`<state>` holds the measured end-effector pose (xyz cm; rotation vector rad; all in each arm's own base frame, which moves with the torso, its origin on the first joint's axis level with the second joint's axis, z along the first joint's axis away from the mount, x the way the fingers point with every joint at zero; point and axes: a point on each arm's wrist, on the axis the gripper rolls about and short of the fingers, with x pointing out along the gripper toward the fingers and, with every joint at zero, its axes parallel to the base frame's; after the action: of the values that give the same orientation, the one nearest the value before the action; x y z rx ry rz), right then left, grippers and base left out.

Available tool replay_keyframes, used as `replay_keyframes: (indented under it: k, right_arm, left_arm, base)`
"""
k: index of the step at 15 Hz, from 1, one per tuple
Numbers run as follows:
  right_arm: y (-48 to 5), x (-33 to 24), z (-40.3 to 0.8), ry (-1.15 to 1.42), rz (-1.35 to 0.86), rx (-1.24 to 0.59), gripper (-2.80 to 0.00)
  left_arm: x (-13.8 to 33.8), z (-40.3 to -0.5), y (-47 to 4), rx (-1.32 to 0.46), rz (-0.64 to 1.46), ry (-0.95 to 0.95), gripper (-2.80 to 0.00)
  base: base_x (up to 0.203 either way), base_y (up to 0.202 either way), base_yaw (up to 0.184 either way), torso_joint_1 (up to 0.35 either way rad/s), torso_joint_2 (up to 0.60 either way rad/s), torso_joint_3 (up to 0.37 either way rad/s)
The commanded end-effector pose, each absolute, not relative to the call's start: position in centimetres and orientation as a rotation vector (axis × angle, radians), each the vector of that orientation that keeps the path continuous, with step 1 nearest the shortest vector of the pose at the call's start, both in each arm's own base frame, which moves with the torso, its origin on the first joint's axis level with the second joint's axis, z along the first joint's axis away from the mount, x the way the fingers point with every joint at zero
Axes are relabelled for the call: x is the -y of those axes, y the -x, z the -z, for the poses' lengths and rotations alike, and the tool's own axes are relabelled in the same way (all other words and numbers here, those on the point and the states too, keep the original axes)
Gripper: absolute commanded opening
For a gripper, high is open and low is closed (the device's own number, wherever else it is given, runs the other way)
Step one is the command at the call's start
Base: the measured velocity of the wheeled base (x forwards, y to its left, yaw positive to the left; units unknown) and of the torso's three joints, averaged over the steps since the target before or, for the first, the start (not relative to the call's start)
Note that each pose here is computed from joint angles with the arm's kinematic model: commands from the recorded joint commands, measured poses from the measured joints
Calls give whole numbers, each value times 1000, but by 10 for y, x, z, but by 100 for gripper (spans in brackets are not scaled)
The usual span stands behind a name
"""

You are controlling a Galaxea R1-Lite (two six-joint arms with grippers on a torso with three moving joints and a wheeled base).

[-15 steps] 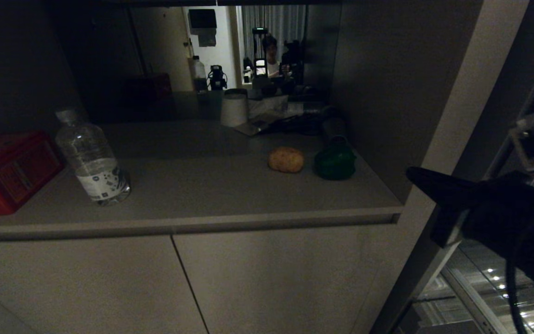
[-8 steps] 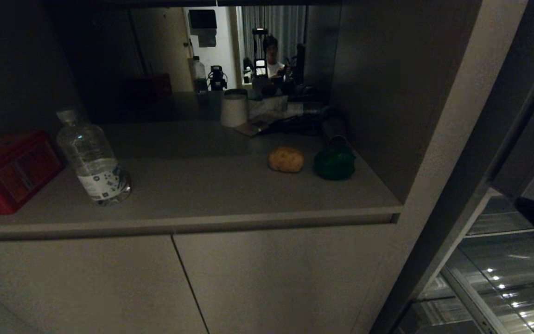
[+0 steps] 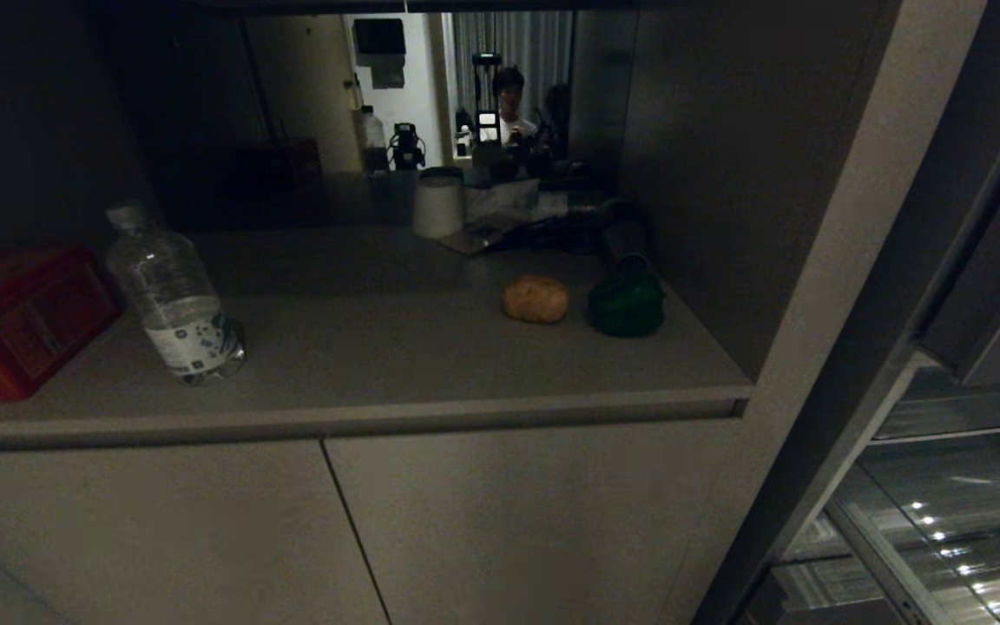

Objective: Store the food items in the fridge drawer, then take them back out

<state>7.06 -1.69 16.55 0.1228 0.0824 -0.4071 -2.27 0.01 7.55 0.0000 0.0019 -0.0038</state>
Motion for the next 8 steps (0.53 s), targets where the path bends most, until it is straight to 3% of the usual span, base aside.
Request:
replay_keyframes:
  k: [1,5,8]
  right_arm:
    - [-64,31,-159,-172,573,-85,-280]
    - [-46,56,-152,-291,814,-110,-280]
    - [-34,63,-151,-380,765,-103,-280]
  left_arm:
    - [0,-76,23,-3,4,0,-280]
    - [0,-76,23,-3,3,0,-280]
    - [0,-76,23,-3,4,0,-280]
  base:
    - [0,0,0,0,0,0]
    - [0,0,0,0,0,0]
    - [0,0,0,0,0,0]
